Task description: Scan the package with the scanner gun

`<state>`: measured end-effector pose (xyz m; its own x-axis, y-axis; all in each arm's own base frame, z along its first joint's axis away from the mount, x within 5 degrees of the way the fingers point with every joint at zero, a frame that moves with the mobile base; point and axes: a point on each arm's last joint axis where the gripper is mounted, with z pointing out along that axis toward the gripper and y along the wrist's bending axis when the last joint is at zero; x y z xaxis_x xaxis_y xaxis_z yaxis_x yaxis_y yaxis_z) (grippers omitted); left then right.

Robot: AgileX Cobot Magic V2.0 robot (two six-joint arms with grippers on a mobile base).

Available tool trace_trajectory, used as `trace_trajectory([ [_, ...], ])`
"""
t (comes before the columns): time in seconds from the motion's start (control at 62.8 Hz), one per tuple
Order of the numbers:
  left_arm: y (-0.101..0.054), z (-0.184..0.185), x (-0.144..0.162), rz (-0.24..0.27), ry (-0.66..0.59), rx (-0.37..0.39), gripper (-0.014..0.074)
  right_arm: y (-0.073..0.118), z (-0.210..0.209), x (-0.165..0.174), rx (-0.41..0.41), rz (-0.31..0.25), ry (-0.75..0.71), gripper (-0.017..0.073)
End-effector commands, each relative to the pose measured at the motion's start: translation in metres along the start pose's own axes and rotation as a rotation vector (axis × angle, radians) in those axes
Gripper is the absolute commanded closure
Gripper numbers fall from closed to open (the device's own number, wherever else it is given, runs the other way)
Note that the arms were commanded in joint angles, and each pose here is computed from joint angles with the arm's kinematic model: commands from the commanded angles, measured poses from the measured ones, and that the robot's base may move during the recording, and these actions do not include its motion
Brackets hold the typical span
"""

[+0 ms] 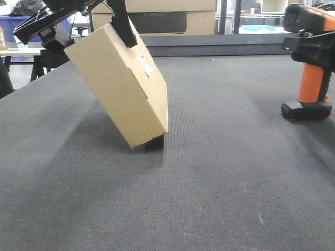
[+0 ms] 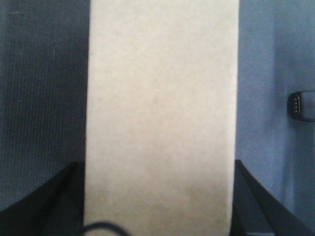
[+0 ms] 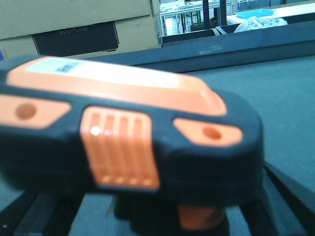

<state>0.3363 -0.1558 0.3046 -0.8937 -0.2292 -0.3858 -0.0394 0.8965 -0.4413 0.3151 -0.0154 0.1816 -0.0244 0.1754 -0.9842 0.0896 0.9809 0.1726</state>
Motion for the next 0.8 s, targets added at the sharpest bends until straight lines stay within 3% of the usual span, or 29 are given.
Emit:
trace_trajectory([
  [0.0,-0.003,-0.001,0.000,0.000,-0.006,0.013,0.0705,-0.001,-0.009,-0.002,0.000,0.001,-0.012,0.0038],
  [0.064,-0.003,-0.002,-0.001,0.011,-0.012,0.005,0.0705,-0.002,-0.017,0.001,0.003,0.000,0.002,0.0039],
  [0.175,-0.003,-0.015,-0.010,0.082,-0.070,-0.043,0.0705,-0.003,-0.032,0.001,0.002,-0.001,-0.007,0.0039],
  [0.319,0.006,-0.035,-0.027,0.170,-0.134,-0.167,0.0705,-0.004,-0.057,-0.002,0.006,0.001,-0.012,0.0039],
  [0.446,0.022,-0.041,-0.036,0.209,-0.147,-0.286,0.0705,-0.005,-0.077,-0.002,0.006,0.000,-0.002,0.0046],
  [0.589,0.046,-0.040,-0.040,0.200,-0.094,-0.415,0.0705,-0.006,-0.103,-0.001,0.011,0.001,0.031,0.0141],
  [0.78,0.070,-0.044,-0.048,0.142,-0.075,-0.476,0.0705,-0.006,-0.122,-0.004,0.009,0.004,0.029,0.0384],
])
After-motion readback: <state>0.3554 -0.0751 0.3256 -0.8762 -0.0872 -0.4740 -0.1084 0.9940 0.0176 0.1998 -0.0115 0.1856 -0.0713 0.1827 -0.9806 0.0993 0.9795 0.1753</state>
